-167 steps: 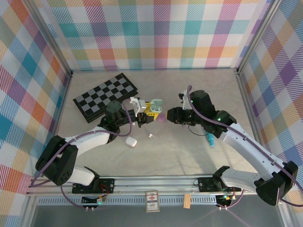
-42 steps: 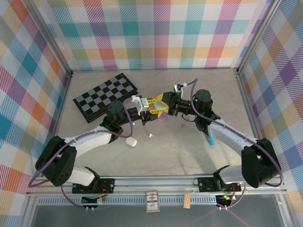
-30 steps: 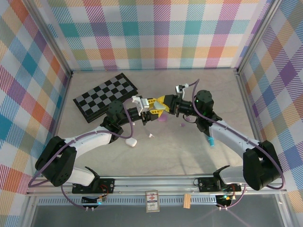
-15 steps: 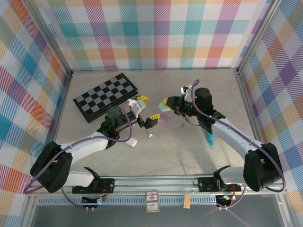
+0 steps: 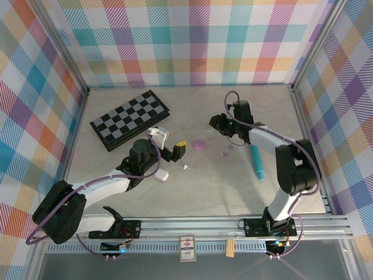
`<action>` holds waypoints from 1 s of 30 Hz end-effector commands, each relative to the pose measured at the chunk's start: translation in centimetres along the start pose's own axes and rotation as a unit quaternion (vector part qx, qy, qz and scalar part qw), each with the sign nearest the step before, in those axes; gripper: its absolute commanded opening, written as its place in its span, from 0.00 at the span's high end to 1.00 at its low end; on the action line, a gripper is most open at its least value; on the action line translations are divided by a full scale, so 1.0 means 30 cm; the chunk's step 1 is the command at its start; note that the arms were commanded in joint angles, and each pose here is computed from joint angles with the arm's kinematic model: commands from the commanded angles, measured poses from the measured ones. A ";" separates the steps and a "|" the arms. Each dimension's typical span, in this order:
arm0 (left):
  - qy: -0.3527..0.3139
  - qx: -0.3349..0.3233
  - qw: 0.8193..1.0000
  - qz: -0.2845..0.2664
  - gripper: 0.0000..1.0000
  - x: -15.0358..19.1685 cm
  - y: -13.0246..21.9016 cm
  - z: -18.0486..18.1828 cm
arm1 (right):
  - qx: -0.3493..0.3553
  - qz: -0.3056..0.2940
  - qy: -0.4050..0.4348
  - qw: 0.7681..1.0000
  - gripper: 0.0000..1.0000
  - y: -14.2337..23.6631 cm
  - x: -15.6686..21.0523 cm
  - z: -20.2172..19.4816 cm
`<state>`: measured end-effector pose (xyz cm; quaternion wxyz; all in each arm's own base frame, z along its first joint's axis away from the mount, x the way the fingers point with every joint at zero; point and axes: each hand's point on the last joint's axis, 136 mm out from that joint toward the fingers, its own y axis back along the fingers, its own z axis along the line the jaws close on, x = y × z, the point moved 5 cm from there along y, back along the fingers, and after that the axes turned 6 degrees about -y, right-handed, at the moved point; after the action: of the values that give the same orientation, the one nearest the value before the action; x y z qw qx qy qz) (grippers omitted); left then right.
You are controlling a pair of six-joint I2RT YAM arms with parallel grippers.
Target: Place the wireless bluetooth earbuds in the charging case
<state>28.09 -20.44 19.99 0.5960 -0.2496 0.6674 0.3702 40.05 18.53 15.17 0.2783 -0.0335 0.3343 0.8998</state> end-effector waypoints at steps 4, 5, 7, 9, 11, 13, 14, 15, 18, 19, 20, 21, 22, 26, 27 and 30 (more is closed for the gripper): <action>0.015 0.002 1.000 -0.002 0.00 -0.008 0.009 -0.002 | 0.061 -0.003 0.013 0.998 0.91 -0.132 -0.092 -0.071; 0.015 0.000 1.000 -0.002 0.00 -0.010 0.010 -0.001 | 0.066 0.001 0.008 0.998 0.91 -0.159 -0.102 -0.084; 0.015 -0.006 1.000 -0.001 0.00 -0.006 0.011 0.004 | 0.069 0.011 0.002 0.998 0.90 -0.205 -0.119 -0.096; 0.016 -0.009 1.000 0.001 0.00 -0.004 0.010 0.007 | 0.071 0.021 0.000 0.997 0.88 -0.247 -0.134 -0.104; 0.017 -0.008 1.000 0.002 0.00 -0.007 0.006 0.006 | 0.067 0.030 -0.003 0.997 0.87 -0.284 -0.149 -0.103; 0.020 -0.007 1.000 0.003 0.00 -0.008 0.000 0.005 | 0.070 0.035 -0.008 0.997 0.87 -0.315 -0.158 -0.115; 0.022 -0.004 1.000 0.001 0.00 -0.010 -0.005 0.004 | 0.073 0.037 -0.011 0.997 0.87 -0.327 -0.162 -0.119; 0.023 -0.002 1.000 -0.001 0.00 -0.014 -0.010 0.002 | 0.074 0.041 -0.013 0.996 0.87 -0.339 -0.165 -0.126; 0.027 0.003 1.000 -0.006 0.00 -0.023 -0.023 -0.002 | 0.079 0.046 -0.019 0.996 0.86 -0.358 -0.172 -0.146; 0.029 0.004 1.000 -0.007 0.00 -0.024 -0.026 -0.003 | 0.081 0.048 -0.021 0.995 0.86 -0.363 -0.172 -0.153; 0.029 0.006 1.000 -0.008 0.00 -0.024 -0.030 -0.006 | 0.084 0.049 -0.023 0.995 0.85 -0.367 -0.175 -0.163; 0.029 0.008 1.000 -0.008 0.00 -0.026 -0.033 -0.006 | 0.086 0.051 -0.023 0.995 0.84 -0.371 -0.177 -0.171; 0.030 0.008 0.999 -0.008 0.00 -0.025 -0.035 -0.006 | 0.087 0.053 -0.020 0.995 0.83 -0.374 -0.177 -0.176; 0.032 0.009 0.999 -0.010 0.00 -0.030 -0.034 -0.007 | 0.103 0.058 -0.014 0.993 0.81 -0.374 -0.179 -0.199; 0.032 0.010 0.999 -0.010 0.00 -0.032 -0.033 -0.008 | 0.105 0.058 -0.014 0.993 0.81 -0.371 -0.181 -0.204; 0.031 0.010 0.999 -0.009 0.00 -0.033 -0.032 -0.008 | 0.110 0.051 -0.006 0.993 0.76 -0.355 -0.191 -0.197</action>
<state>28.66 -20.81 18.97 0.5699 -0.2466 0.6871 0.3771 50.17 19.82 7.31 0.2471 0.0065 0.3977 0.8836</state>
